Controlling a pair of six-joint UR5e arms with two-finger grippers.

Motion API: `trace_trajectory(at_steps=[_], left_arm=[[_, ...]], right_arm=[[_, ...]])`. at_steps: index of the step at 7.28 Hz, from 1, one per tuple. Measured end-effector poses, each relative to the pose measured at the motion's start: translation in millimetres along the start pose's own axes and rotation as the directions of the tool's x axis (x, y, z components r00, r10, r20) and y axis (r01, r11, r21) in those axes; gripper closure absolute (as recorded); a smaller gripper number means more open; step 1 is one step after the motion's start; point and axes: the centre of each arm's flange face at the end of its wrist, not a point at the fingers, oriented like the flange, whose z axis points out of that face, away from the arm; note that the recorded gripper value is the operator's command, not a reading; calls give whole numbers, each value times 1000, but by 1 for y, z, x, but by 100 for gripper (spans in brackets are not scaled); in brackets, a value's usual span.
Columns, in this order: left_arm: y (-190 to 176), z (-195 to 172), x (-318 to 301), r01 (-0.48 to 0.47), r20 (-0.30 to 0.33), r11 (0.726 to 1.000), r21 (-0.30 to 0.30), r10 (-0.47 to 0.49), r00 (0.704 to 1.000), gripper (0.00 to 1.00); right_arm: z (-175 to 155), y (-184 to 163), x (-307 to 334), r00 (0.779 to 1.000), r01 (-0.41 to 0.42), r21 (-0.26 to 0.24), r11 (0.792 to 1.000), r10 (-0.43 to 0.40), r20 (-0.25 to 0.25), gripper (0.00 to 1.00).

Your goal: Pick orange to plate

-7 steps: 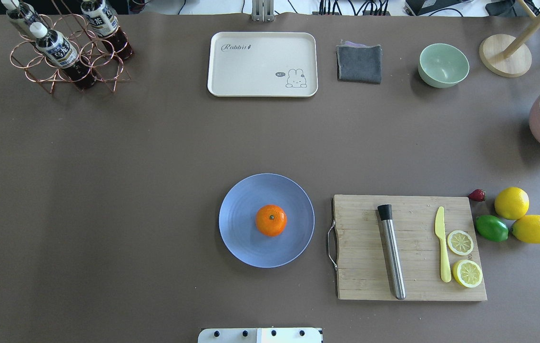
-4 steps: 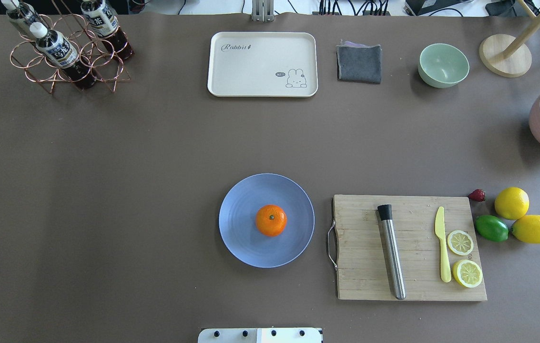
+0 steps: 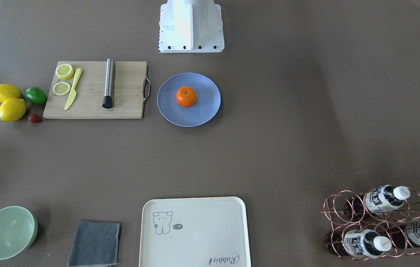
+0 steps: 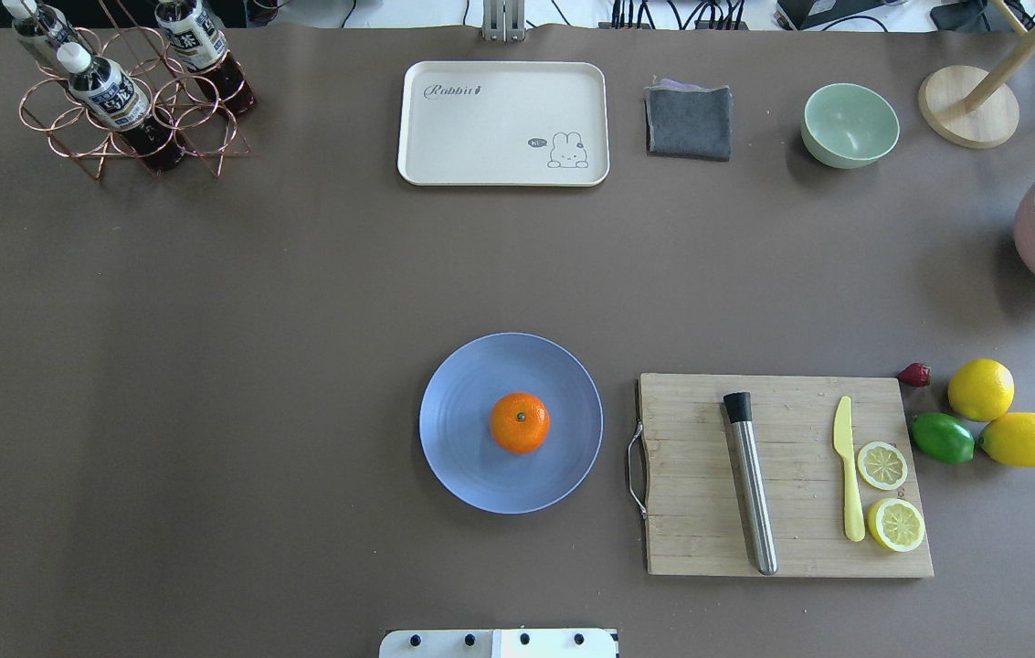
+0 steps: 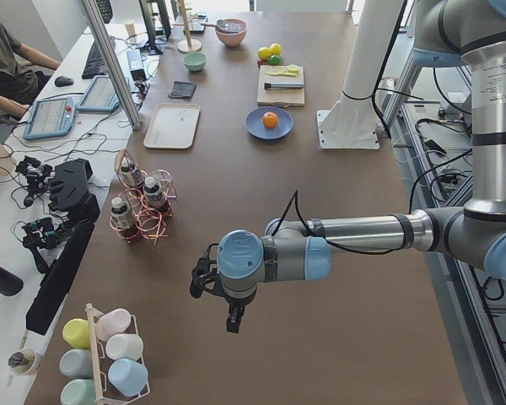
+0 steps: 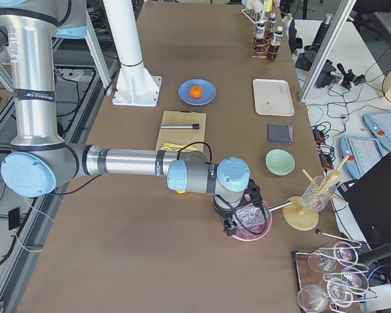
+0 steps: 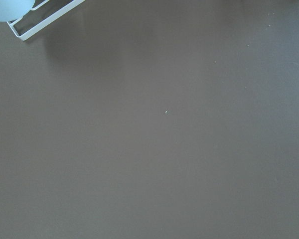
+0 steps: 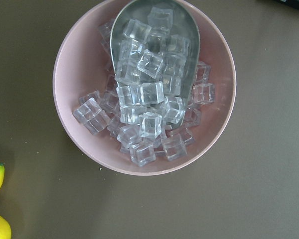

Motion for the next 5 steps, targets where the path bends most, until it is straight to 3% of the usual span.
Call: trace_trajectory(at_steps=[5], left_arm=[[4,2,8,-17,-4,1000,-4,17,1000,2]], right_arm=[[3,4,1,1000,-13,-6,1000,13,-2,0]])
